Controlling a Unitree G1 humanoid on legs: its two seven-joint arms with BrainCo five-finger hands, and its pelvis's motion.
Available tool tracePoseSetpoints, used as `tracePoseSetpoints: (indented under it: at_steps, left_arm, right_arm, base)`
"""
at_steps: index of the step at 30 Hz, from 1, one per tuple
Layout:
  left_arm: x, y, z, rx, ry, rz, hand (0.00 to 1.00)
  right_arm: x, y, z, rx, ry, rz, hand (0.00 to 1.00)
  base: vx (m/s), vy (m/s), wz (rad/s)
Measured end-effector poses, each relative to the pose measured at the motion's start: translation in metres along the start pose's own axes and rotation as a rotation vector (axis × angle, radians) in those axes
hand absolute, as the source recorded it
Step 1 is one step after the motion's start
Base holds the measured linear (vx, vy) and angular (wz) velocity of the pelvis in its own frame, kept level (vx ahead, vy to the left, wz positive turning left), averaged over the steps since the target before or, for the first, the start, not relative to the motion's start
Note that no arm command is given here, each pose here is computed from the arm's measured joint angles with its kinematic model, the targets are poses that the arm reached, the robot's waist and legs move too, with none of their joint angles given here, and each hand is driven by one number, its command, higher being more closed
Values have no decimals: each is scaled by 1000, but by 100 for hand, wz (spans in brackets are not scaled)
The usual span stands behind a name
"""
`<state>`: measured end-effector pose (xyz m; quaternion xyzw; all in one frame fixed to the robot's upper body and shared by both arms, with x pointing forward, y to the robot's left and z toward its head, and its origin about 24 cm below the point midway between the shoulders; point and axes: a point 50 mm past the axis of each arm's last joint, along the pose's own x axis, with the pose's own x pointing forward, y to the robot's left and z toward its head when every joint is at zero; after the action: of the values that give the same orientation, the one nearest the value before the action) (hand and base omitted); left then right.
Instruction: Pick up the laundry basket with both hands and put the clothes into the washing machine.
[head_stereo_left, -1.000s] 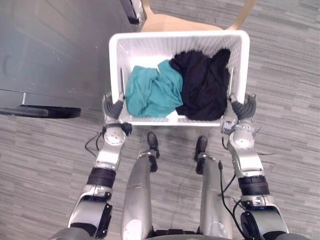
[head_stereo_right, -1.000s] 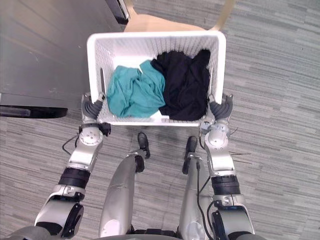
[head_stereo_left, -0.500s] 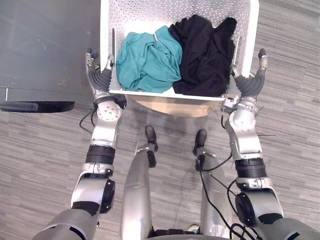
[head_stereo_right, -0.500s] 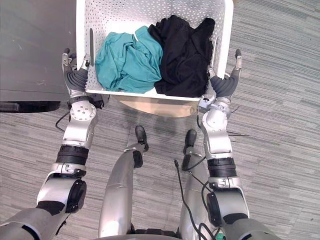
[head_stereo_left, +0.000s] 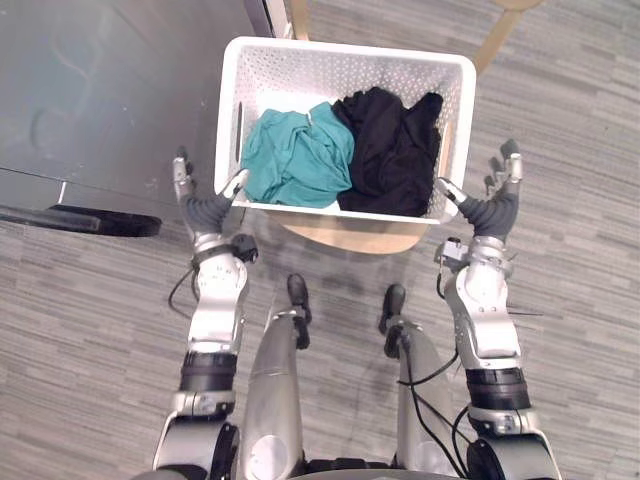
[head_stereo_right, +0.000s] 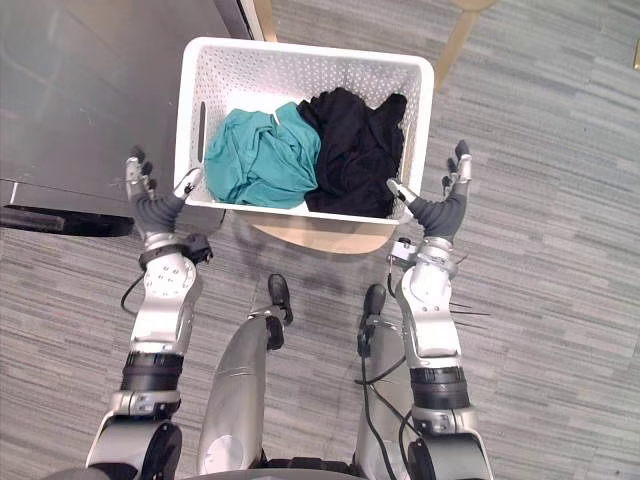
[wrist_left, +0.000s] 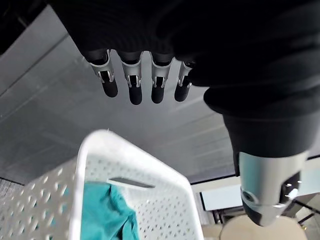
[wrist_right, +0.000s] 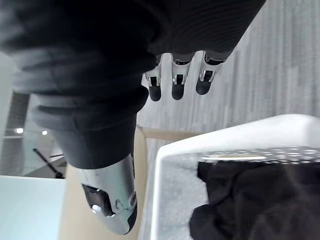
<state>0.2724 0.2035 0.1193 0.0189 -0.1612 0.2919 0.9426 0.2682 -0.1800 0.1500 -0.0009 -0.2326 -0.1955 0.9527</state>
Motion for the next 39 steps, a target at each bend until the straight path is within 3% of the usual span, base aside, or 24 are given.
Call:
tracePoseSetpoints:
  at_steps: [9,14,19,26,33,39]
  left_arm:
    - [-77,37,-92,45,471,-103,0]
    - [-138,67,-155,180,837,-146,0]
    - [-179,98,-187,360,1073,-179,0]
    - [-192,121,-199,491,1166,-203,0]
    - [-179,104,-200,498,1120,-259,0]
    - [-181,103,-204,548,1134,-306,0]
  right_arm:
    - [-72,-40,-69,-192,370,84,0]
    - [-123,-70,-134,-286,742,48,0]
    - [-172,-90,-171,-349,1030,33,0]
    - [-209,-108,-193,-415,1244,31,0]
    - [-177,-104,-198,-407,1193,7,0]
    - [-168,-132,-198,-515,1204,-3,0]
  base:
    - [116,-40,15]
    - [116,-31,13]
    - [88,-33,10]
    - [68,-51,35]
    - [-96,35,80]
    - [-42,354,67]
